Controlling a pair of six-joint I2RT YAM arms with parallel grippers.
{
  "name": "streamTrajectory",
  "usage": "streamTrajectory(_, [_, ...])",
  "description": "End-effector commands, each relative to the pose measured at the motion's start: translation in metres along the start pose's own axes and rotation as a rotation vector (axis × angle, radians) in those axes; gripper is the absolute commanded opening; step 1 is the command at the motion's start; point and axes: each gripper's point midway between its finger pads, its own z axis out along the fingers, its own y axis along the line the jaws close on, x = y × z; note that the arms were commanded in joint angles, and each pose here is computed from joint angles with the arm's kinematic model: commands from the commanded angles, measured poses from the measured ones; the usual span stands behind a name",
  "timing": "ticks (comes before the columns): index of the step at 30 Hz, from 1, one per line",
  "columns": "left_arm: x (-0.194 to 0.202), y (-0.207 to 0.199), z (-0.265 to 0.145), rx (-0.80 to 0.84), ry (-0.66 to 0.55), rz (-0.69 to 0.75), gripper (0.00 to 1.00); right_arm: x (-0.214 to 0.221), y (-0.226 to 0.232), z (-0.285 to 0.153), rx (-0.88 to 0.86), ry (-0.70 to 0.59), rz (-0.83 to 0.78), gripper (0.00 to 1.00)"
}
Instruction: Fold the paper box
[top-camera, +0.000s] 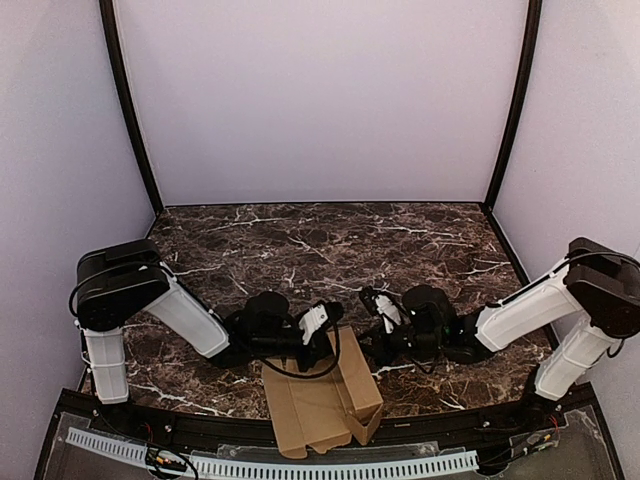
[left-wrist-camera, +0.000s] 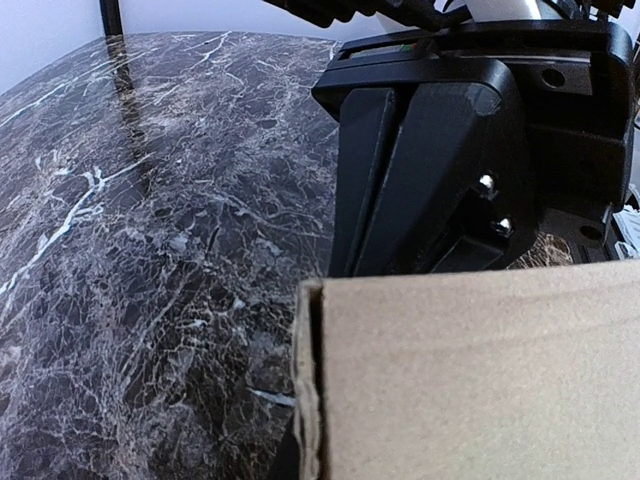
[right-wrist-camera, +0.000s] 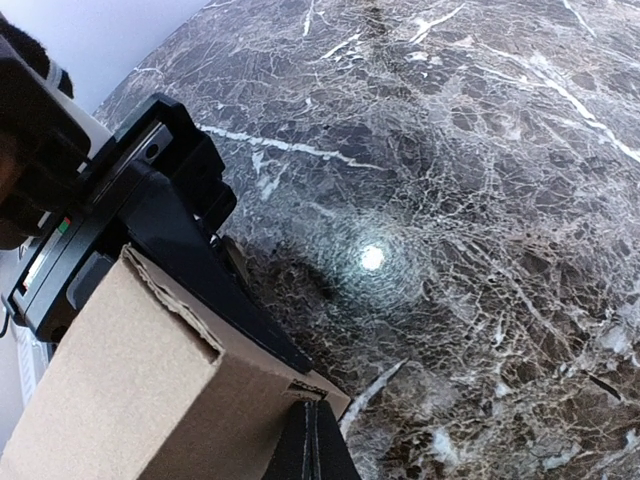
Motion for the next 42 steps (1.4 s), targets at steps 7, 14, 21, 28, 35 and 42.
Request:
streamTrajectory(7, [-0.023,0.019,-0.007,-0.125,-0.077,0.000,0.00,0.010,0.058,0.000,-0.222,-0.004,-0.058,0.00])
streamTrajectory(14, [-0.022,0.038,-0.010,-0.237,-0.079,-0.014,0.00,0.014,0.074,0.001,-0.283,0.008,-0.058,0.00])
streamTrajectory(21, [-0.023,0.044,-0.016,-0.284,-0.077,-0.020,0.00,0.011,0.069,-0.002,-0.238,0.004,-0.057,0.00])
streamTrajectory(28, [-0.021,0.051,-0.030,-0.342,-0.064,-0.017,0.00,-0.003,0.033,-0.012,-0.031,0.001,-0.072,0.00])
streamTrajectory(35, [-0.014,0.064,-0.045,-0.444,-0.030,-0.028,0.00,-0.030,0.002,-0.039,0.187,-0.046,-0.089,0.00])
streamTrajectory(42, [-0.009,0.091,-0.063,-0.631,0.010,-0.133,0.00,-0.044,-0.019,-0.072,0.348,-0.109,-0.059,0.03])
